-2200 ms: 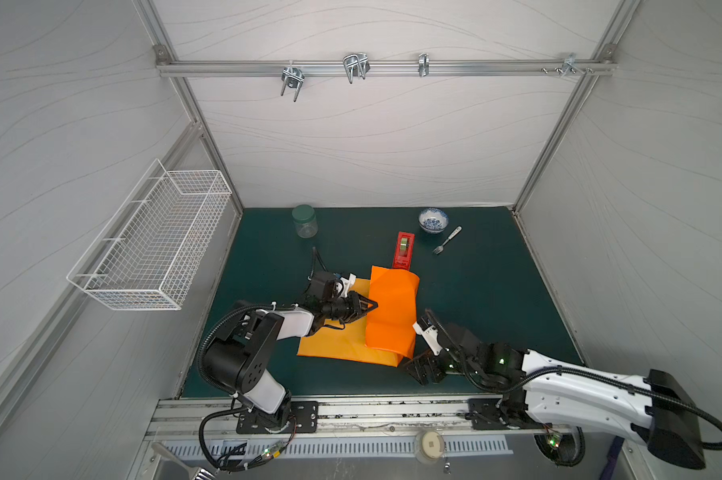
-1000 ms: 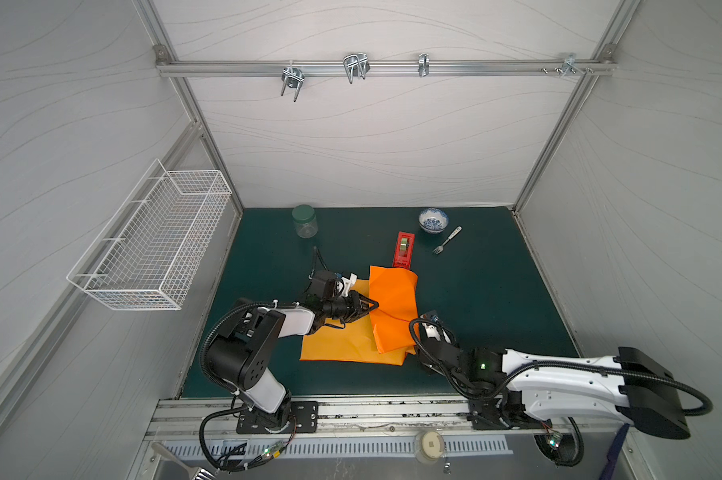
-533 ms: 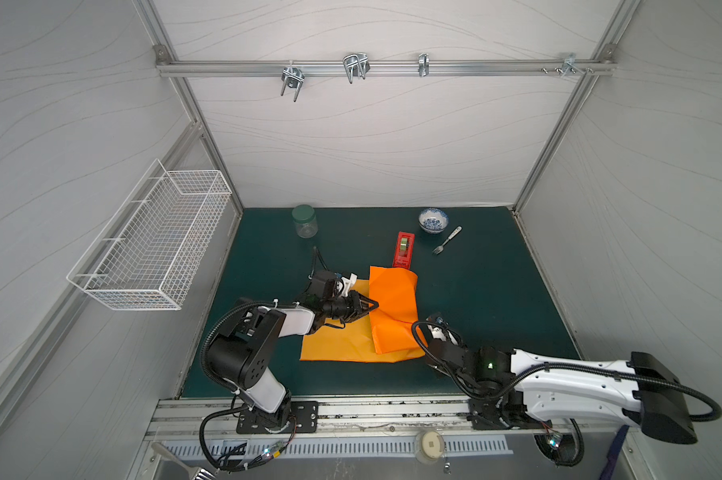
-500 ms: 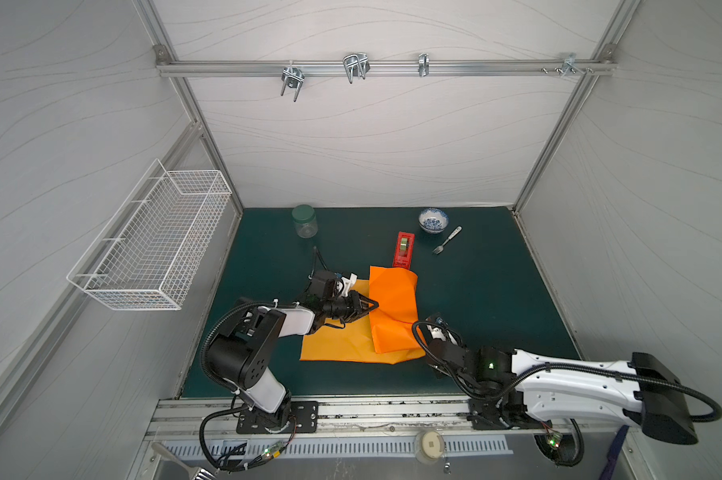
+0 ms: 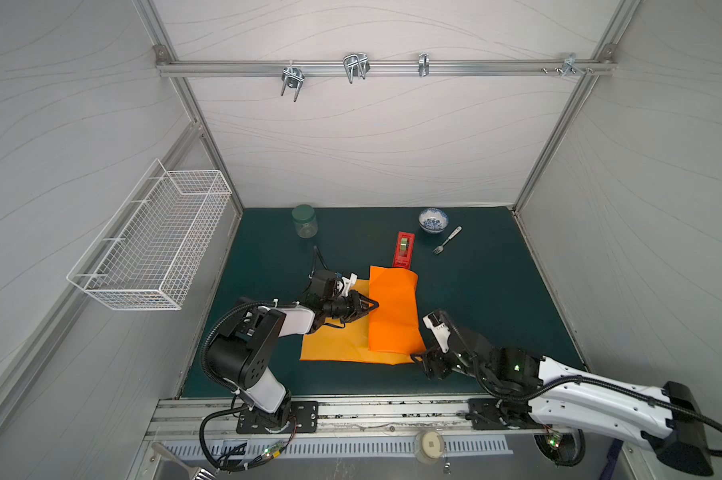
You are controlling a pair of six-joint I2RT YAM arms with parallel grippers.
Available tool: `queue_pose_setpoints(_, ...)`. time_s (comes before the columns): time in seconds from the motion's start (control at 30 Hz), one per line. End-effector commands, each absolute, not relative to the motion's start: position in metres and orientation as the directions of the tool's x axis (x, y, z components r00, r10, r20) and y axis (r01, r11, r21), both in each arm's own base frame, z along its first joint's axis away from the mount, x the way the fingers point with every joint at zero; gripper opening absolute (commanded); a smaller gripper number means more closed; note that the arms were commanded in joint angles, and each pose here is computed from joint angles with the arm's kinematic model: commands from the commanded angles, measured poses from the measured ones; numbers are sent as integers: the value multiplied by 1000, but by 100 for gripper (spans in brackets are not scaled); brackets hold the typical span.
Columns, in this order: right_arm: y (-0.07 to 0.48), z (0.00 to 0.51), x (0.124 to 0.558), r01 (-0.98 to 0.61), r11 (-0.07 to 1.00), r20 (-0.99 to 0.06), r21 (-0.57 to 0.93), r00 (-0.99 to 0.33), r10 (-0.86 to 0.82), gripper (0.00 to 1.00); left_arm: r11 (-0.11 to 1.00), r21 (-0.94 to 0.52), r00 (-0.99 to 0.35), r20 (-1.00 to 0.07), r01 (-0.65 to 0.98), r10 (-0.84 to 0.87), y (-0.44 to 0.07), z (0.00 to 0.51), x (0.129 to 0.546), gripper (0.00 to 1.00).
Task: Wrap the gift box in paper
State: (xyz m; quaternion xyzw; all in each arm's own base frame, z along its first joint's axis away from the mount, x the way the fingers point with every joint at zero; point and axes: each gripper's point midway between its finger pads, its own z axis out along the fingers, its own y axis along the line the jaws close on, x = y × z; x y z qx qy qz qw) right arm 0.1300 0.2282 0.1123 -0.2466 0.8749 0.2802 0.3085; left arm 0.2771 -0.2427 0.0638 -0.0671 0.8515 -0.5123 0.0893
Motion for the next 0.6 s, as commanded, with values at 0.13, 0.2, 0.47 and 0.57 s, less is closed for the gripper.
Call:
queue_pose_setpoints(0.13,230,119,160,-382,701,-447,602,-889,-101,77,644,-718,-953,96,-265,-286,-210,-9,245,1)
queue_pose_setpoints(0.2,233,112,166,-327,696,-380,640,-921,-85,70,644,-718,-953,94,-265,-286,-210,-9,246,0)
queue_pose_setpoints(0.47,241,85,152,-323,646,-310,692,-941,-138,61,644,-717,-953,97,-266,-286,-211,-9,245,0)
queue_pose_setpoints(0.57,247,87,147,-326,599,-311,732,-941,-133,60,644,-719,-954,94,-263,-285,-211,-8,246,0)
